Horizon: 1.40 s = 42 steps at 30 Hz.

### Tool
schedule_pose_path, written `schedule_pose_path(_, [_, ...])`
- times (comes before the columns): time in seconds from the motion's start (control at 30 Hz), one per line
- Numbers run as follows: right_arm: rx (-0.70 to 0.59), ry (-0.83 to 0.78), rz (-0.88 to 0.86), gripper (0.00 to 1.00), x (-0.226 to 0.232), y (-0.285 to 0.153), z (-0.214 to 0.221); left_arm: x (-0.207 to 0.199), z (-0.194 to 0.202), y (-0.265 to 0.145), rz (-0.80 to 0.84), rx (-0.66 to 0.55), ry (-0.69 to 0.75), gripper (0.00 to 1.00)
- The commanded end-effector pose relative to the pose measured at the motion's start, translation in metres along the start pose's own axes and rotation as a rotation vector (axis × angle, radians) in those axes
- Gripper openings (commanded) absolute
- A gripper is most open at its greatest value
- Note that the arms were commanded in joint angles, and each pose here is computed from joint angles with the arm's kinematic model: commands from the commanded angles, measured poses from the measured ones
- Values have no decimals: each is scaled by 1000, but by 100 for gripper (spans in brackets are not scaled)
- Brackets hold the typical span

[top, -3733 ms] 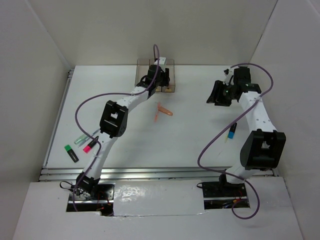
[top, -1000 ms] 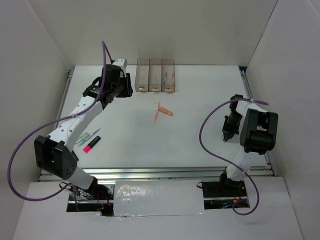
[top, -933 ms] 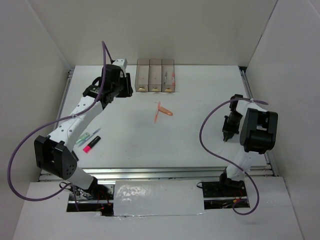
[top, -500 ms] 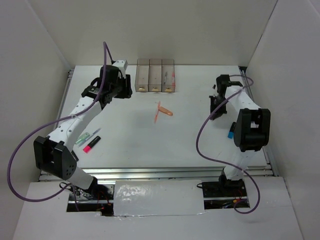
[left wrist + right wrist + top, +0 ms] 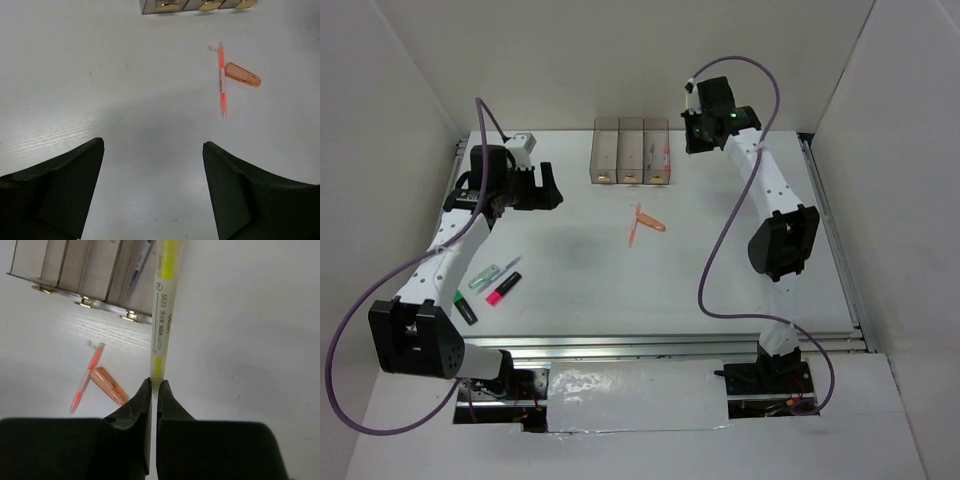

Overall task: Sort the stationery into containers
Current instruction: Place the stationery into the container

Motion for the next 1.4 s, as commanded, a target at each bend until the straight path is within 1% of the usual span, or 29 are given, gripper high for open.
schedule_pose_path(0.0, [-86,-50,25,0,21,23,-6,1,-8,-13,34,-88,37,92])
schedule_pose_path(0.13, [-170,-17,-13,0,33,50,-8,7,-1,-17,15,-86,26,92])
schedule_pose_path(0.2, [-177,6,-23,0,37,65,-6,8,2,-19,7,-83,20,92])
schedule_pose_path(0.23, [-207,11,-35,0,40,69,-10,10,3,-20,8,-84,19,92])
schedule_pose_path(0.27, [-206,17,-35,0,40,81,-8,10,4,-21,7,-82,16,92])
schedule_pose_path(0.33, [-239,27,-63,0,46,88,-13,11,7,-22,8,-77,13,92])
schedule_pose_path(0.53, [-277,39,-98,0,54,122,-12,9,14,-24,20,-61,16,92])
schedule_pose_path(0.57, [-274,35,-113,0,56,125,-10,9,14,-25,21,-63,19,93])
schedule_pose_path(0.6, [-282,32,-115,0,58,128,-10,17,16,-27,-2,-61,3,92])
schedule_pose_path(0.8, [-282,19,-122,0,67,146,-1,21,19,-27,-1,-49,-9,93])
schedule_pose_path(0.9, [-262,12,-123,0,68,158,6,21,20,-26,8,-41,-17,93])
schedule_pose_path(1.1, [-229,6,-120,0,66,168,16,23,22,-26,10,-37,-27,93])
schedule_pose_path(1.17, [-222,8,-113,2,65,170,18,23,23,-24,20,-32,-32,93])
schedule_pose_path(1.2, [-221,7,-110,5,66,171,19,23,23,-24,20,-31,-35,93])
schedule_pose_path(1.3, [-215,12,-105,9,65,173,21,23,22,-22,27,-26,-38,92])
schedule_pose_path(1.37, [-208,14,-105,9,65,174,23,23,21,-22,26,-25,-40,93])
Point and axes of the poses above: each gripper's point midway between its finger pads, its own y axis out along the fingers, its own x axis along the line the jaws close on, z = x × y, the point moved 10 cm from there along -y, back along the fingers, and after that the axes turned 12 degrees about y, right-handed, at the moved point
